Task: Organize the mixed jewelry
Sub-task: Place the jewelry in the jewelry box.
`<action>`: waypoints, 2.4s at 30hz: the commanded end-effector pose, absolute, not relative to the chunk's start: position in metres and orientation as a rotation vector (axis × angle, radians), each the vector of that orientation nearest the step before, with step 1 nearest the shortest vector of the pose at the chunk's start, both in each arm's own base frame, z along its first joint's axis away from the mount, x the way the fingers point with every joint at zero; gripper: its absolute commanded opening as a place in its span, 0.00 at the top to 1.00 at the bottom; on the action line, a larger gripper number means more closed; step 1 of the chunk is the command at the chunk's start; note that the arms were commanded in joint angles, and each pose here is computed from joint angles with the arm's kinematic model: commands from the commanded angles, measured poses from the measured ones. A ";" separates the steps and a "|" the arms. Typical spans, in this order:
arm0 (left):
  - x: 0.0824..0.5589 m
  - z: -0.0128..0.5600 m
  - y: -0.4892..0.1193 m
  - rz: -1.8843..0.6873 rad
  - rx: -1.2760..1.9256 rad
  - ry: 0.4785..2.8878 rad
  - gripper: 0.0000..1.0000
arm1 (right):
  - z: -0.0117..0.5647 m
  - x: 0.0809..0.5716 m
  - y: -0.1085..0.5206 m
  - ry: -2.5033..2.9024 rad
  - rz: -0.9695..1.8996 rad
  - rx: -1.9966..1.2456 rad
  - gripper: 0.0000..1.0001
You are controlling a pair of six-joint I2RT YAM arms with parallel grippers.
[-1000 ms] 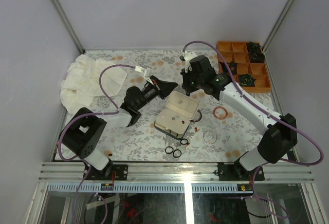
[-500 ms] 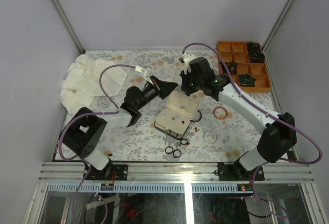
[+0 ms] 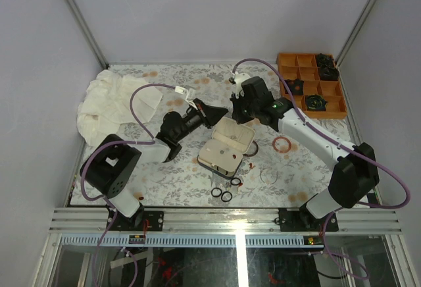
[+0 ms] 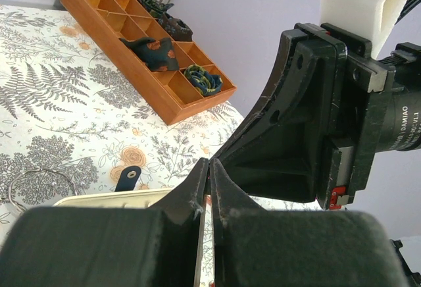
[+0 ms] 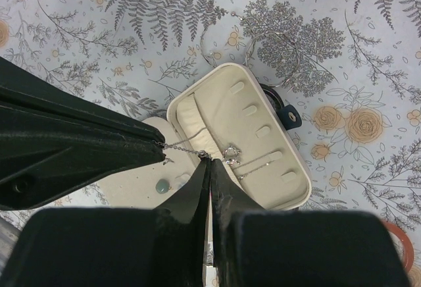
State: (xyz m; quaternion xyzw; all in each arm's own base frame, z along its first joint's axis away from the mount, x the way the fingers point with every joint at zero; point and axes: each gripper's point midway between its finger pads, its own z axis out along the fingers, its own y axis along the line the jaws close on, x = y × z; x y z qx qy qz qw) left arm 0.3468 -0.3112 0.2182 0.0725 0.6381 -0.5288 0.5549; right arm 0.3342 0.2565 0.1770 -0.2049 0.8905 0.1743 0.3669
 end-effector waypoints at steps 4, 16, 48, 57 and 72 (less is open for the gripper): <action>0.346 0.237 -0.307 -1.263 0.186 1.405 1.00 | 0.173 0.340 0.248 2.281 0.406 -0.493 1.00; 0.351 0.217 -0.308 -1.245 0.178 1.458 1.00 | 0.151 0.332 0.236 2.317 0.384 -0.460 1.00; 0.373 0.167 -0.271 -1.117 0.080 1.540 1.00 | 0.145 0.384 0.264 2.318 0.378 -0.475 1.00; 0.378 0.164 -0.255 -1.121 0.039 1.531 1.00 | 0.132 0.399 0.273 2.334 0.376 -0.483 1.00; 0.382 0.159 -0.243 -1.136 0.008 1.521 1.00 | 0.129 0.420 0.285 2.331 0.372 -0.501 1.00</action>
